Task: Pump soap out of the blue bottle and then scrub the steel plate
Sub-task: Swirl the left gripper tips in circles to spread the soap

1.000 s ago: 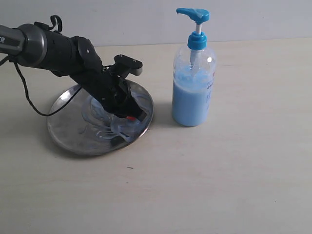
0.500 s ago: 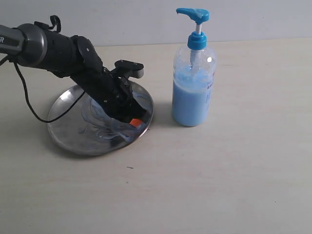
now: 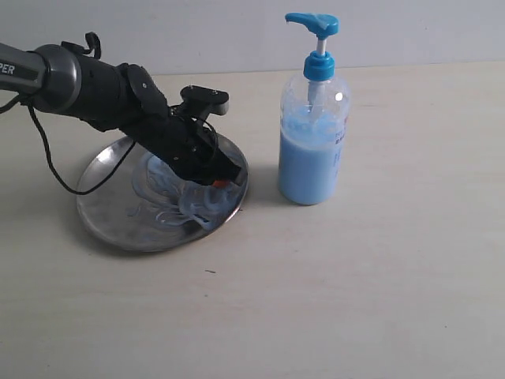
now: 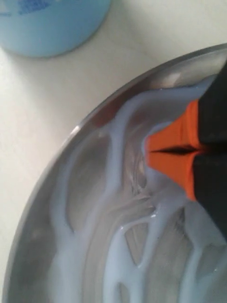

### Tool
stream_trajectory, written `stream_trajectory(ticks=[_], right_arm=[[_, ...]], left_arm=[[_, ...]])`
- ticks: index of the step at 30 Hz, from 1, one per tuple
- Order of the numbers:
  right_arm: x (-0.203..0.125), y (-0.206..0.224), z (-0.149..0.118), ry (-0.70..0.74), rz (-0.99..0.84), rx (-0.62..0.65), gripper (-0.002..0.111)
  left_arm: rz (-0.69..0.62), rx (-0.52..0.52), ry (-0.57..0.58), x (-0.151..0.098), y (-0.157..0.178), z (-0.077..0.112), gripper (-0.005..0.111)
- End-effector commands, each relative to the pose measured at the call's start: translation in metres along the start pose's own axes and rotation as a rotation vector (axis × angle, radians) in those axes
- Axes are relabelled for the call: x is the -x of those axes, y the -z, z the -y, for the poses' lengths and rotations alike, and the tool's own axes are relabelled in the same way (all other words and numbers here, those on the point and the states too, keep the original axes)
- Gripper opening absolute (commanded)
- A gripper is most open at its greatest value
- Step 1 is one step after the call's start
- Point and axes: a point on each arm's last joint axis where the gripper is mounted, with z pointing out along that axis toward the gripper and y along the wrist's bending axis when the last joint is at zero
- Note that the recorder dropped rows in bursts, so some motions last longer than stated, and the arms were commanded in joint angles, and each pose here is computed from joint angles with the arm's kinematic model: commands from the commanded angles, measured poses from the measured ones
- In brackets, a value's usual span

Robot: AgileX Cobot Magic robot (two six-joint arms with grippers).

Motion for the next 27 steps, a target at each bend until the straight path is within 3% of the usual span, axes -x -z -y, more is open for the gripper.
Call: stream_trajectory(ticks=[1, 10, 18, 27], right_arm=[[0.0, 0.0, 0.0, -0.003, 0.01, -0.003, 0.0], [0.0, 0.0, 0.0, -0.003, 0.01, -0.003, 0.0], [0.0, 0.0, 0.0, -0.005, 0.01, -0.003, 0.0], [0.0, 0.0, 0.0, -0.011, 0.011, -0.001, 0.0]], left_arm=[[-0.057, 0.01, -0.015, -0.008, -0.006, -0.002, 0.0], [-0.158, 0.141, -0.037, -0.017, -0.002, -0.016, 0.0], [-0.283, 0.085, -0.034, -0.028, 0.001, -0.013, 0.0], [-0.276, -0.083, -0.025, -0.028, 0.001, 0.002, 0.0]])
